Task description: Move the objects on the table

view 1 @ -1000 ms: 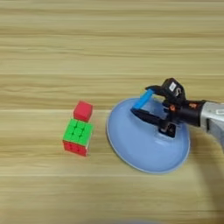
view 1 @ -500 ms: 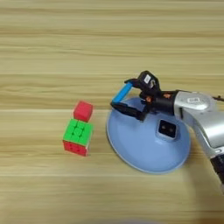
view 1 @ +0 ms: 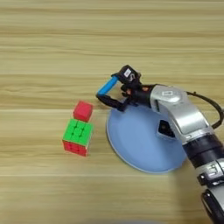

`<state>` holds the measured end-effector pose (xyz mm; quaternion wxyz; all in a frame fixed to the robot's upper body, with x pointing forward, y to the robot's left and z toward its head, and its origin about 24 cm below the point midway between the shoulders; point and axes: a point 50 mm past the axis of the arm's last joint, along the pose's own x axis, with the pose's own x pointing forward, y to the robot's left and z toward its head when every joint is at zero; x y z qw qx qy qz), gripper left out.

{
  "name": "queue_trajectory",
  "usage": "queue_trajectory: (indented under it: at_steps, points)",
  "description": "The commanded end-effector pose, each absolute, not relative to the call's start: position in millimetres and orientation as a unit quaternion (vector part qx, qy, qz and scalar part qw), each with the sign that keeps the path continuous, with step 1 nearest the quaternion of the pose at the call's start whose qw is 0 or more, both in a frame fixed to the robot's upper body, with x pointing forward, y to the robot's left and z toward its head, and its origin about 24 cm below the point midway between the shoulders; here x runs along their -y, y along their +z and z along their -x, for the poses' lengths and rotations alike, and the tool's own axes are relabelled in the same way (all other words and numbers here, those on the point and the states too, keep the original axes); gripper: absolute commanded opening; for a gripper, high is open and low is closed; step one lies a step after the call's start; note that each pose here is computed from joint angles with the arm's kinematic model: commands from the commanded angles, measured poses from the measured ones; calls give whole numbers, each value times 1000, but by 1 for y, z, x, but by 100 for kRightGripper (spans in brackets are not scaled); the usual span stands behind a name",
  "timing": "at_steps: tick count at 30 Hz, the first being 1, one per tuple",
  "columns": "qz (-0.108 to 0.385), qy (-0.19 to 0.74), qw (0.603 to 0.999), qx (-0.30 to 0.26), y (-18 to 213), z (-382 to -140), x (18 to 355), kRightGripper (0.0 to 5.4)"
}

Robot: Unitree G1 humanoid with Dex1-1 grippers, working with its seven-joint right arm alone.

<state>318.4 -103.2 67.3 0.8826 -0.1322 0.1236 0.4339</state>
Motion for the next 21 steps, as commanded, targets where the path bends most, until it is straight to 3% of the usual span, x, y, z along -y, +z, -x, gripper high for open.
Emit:
queue_trajectory:
  at_steps: [1, 9, 20, 21]
  points:
    - [160, 408, 897, -52, 101, -341, 95, 454]
    - [162, 384, 906, -76, 86, -353, 89, 454]
    - [158, 389, 903, -89, 83, -354, 83, 454]
    - [158, 389, 903, -90, 83, -354, 83, 490]
